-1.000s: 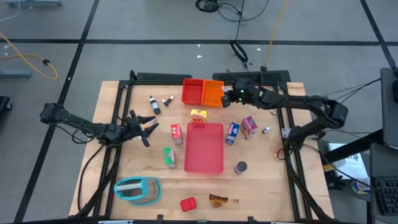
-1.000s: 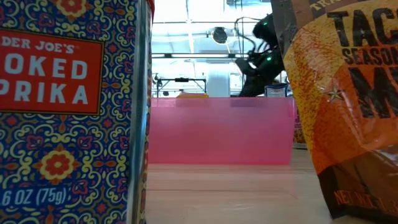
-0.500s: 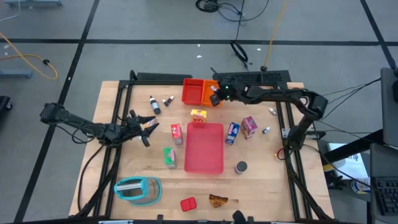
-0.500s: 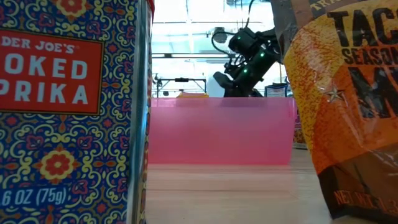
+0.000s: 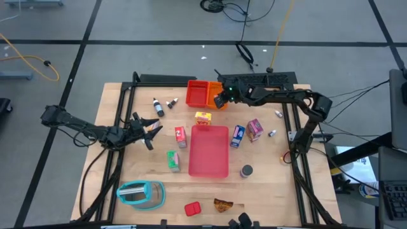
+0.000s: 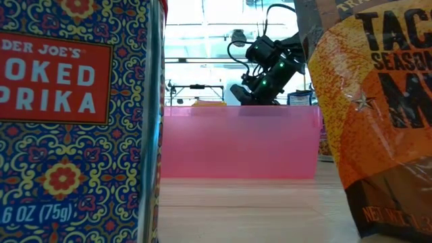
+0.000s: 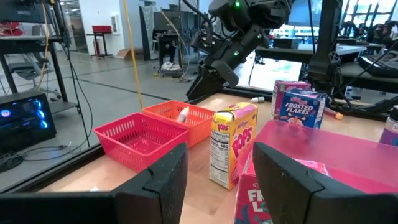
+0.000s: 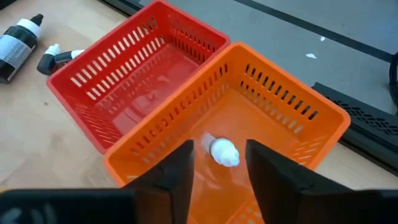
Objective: Pick & Place Kitchen Items
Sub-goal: Put the green food coloring bottle into the orange basket
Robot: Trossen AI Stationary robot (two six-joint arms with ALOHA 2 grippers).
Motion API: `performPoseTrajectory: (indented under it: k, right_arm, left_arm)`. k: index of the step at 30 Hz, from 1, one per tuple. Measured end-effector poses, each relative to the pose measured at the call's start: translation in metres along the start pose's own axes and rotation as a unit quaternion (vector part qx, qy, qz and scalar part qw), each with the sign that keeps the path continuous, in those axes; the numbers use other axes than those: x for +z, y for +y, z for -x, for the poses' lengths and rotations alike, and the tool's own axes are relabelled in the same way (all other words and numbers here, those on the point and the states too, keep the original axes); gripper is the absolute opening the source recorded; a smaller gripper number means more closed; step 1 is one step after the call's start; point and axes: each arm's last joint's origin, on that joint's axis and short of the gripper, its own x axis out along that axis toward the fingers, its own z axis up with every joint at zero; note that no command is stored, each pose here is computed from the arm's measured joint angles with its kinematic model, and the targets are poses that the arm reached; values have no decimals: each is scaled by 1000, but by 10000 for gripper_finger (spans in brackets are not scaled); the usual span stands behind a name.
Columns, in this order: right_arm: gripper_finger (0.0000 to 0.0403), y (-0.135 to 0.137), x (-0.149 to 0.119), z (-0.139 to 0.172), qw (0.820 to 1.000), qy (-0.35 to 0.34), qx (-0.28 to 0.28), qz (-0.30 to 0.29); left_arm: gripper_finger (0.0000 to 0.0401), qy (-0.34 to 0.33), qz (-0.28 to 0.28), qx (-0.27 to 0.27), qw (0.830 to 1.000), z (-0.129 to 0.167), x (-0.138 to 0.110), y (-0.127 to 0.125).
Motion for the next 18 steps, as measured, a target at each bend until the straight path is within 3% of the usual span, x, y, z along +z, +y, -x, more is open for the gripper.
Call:
performPoseTrajectory:
  k: [9,18]
  right_arm:
    - [146,2,8,17,999,-12,6,40]
    - [141,3,11,75,994,33,6,104]
  left_arm:
    - [184,0,0,0,1000,0,0,0]
    - [184,2,-1,0,1000,0,0,0]
